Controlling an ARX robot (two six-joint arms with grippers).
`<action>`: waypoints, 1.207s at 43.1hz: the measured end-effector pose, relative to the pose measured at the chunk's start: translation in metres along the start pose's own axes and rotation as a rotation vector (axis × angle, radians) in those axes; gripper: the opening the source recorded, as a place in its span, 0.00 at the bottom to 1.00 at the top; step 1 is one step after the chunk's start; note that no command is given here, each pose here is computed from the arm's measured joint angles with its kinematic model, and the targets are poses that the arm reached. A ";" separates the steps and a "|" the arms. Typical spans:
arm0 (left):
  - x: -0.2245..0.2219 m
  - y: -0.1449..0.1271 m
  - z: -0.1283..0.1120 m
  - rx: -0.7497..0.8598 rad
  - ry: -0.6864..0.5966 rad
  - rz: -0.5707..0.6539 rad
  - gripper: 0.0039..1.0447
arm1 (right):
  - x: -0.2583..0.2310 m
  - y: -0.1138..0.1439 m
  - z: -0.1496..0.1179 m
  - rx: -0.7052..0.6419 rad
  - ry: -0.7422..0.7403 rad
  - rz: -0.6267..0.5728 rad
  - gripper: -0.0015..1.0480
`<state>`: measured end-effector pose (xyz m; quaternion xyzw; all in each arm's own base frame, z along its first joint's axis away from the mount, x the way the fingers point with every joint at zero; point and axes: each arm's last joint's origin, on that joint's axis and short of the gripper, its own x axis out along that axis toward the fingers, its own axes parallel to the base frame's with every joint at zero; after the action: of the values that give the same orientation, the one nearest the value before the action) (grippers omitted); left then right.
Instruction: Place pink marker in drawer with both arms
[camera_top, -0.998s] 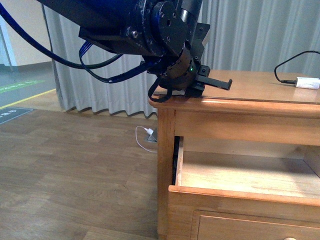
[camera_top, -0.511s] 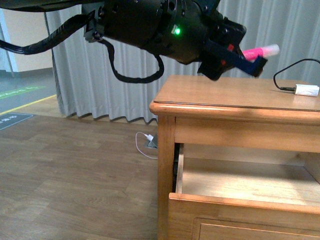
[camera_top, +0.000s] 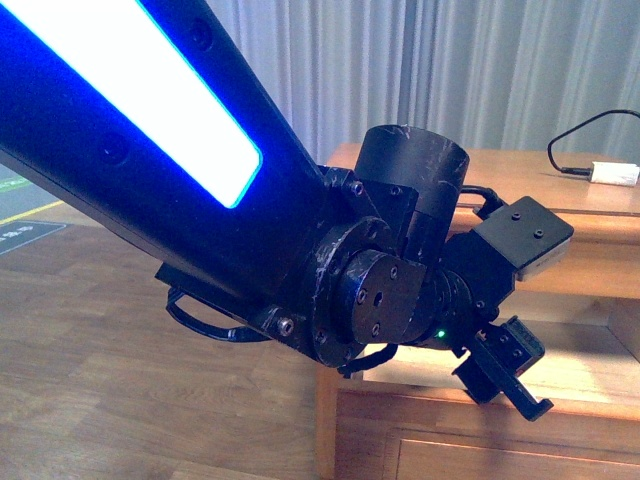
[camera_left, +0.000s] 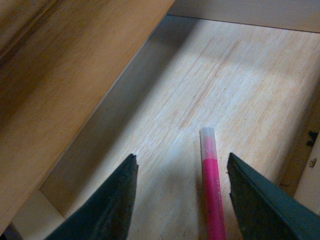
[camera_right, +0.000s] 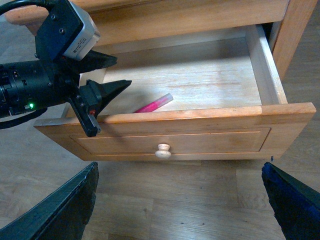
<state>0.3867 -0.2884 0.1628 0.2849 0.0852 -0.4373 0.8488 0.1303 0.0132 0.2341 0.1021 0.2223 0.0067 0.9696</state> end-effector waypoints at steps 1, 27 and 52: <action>-0.001 0.001 0.000 -0.009 0.000 0.012 0.56 | 0.000 0.000 0.000 0.000 0.000 0.000 0.92; -0.212 0.058 0.026 -0.458 -0.223 0.475 0.94 | 0.000 0.000 0.000 0.000 0.000 -0.002 0.92; -0.384 -0.053 -0.066 -0.783 -0.186 0.718 0.94 | 0.000 0.000 0.000 0.000 -0.001 -0.002 0.92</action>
<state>0.1200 -0.0088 0.2380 -0.0817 0.0637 -0.0787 0.9915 0.1303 0.0131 0.2341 0.1019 0.2222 0.0056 0.9697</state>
